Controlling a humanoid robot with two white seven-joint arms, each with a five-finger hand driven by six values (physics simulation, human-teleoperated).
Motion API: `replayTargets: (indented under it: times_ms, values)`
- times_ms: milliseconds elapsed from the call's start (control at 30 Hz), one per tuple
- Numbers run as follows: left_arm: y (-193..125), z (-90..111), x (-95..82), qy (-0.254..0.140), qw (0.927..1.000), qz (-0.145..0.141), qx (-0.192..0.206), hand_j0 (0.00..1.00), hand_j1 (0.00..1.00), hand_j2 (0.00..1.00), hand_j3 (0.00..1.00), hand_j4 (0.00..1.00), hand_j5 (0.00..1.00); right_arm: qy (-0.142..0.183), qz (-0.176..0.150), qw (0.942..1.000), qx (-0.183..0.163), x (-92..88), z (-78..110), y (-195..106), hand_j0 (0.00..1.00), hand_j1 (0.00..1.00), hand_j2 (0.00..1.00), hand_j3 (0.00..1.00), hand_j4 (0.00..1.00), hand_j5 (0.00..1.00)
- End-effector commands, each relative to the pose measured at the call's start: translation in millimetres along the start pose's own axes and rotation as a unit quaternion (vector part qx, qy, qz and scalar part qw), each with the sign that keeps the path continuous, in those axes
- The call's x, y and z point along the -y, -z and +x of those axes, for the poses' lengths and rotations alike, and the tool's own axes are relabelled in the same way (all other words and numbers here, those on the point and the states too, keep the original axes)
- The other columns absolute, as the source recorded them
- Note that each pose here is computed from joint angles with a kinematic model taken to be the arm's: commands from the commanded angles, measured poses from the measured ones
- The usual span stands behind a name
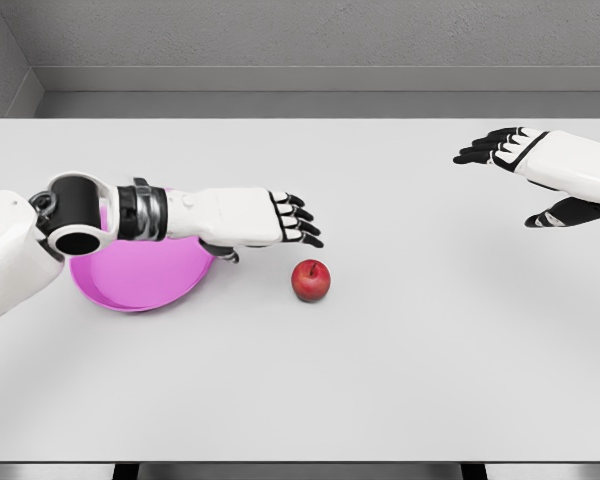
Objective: Put the apple on the plate with both arms
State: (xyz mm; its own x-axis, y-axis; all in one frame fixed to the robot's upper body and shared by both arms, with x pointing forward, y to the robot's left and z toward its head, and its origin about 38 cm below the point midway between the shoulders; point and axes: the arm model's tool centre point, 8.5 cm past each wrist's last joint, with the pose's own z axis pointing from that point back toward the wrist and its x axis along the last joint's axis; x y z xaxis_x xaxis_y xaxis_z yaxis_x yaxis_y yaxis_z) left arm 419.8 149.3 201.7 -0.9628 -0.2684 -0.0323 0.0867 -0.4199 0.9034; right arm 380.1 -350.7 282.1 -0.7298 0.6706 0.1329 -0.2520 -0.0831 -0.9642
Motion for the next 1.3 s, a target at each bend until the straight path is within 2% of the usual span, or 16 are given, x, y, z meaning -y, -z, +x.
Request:
replayTargets:
  times_ms: [0,100,200,333,400,567,767,1000,1200,1233,1267]
  values:
    - [14.5,11.0,4.9,-0.001,0.9997,-0.013,0.021,1.00,1.00,1.00,1.00,1.00,1.00,0.002,-0.001,1.0000,0.000,0.6,0.0,-0.3,1.00,1.00,1.00,1.00,1.00,1.00]
    - [23.3,14.0,-0.6,0.011,0.9992,-0.021,0.032,1.00,1.00,1.00,1.00,1.00,1.00,0.002,-0.001,1.0000,0.000,0.6,0.0,-0.3,1.00,1.00,1.00,1.00,1.00,1.00]
    - [33.2,18.4,-7.8,0.012,0.9990,-0.008,0.042,1.00,1.00,1.00,1.00,1.00,1.00,0.002,-0.001,1.0000,0.000,0.6,0.0,-0.3,1.00,1.00,1.00,1.00,1.00,1.00]
    - [36.5,18.8,-9.5,0.012,0.9989,-0.007,0.044,1.00,1.00,1.00,1.00,1.00,1.00,0.002,-0.001,1.0000,0.000,0.6,0.0,-0.3,1.00,1.00,1.00,1.00,1.00,1.00]
    - [37.3,10.4,-2.5,0.000,0.9993,-0.014,0.034,1.00,1.00,1.00,1.00,1.00,1.00,0.003,-0.001,1.0000,0.000,0.0,0.1,-0.3,1.00,1.00,1.00,1.00,1.00,1.00]
    - [48.1,13.5,-1.6,0.024,0.9989,-0.027,0.030,1.00,1.00,1.00,1.00,1.00,1.00,0.003,0.000,1.0000,0.000,-0.6,0.1,-0.3,1.00,1.00,1.00,1.00,1.00,1.00]
    - [48.7,15.9,2.6,0.020,0.9989,-0.029,0.033,1.00,1.00,1.00,1.00,1.00,1.00,0.004,0.000,1.0000,0.000,-1.2,0.1,-0.3,1.00,1.00,1.00,1.00,1.00,1.00]
    - [68.8,33.2,8.6,0.024,0.9970,-0.041,0.061,1.00,1.00,1.00,1.00,1.00,1.00,0.003,0.000,1.0000,0.001,-1.0,0.5,-0.2,1.00,1.00,1.00,1.00,1.00,1.00]
    - [69.9,33.4,9.9,0.031,0.9960,-0.058,0.061,1.00,1.00,1.00,1.00,1.00,1.00,0.004,-0.001,1.0000,0.001,-1.2,0.7,0.1,1.00,1.00,1.00,1.00,1.00,1.00]
    - [69.9,33.2,10.2,0.033,0.9959,-0.059,0.060,0.98,0.98,0.98,0.98,0.98,0.98,0.004,-0.001,1.0000,0.001,-1.2,0.7,0.1,1.00,1.00,1.00,1.00,1.00,1.00]
    - [69.7,32.9,9.7,0.034,0.9959,-0.059,0.060,0.92,0.92,0.92,0.92,0.92,0.92,0.004,-0.001,1.0000,0.001,-1.2,0.7,0.1,1.00,1.00,1.00,1.00,1.00,1.00]
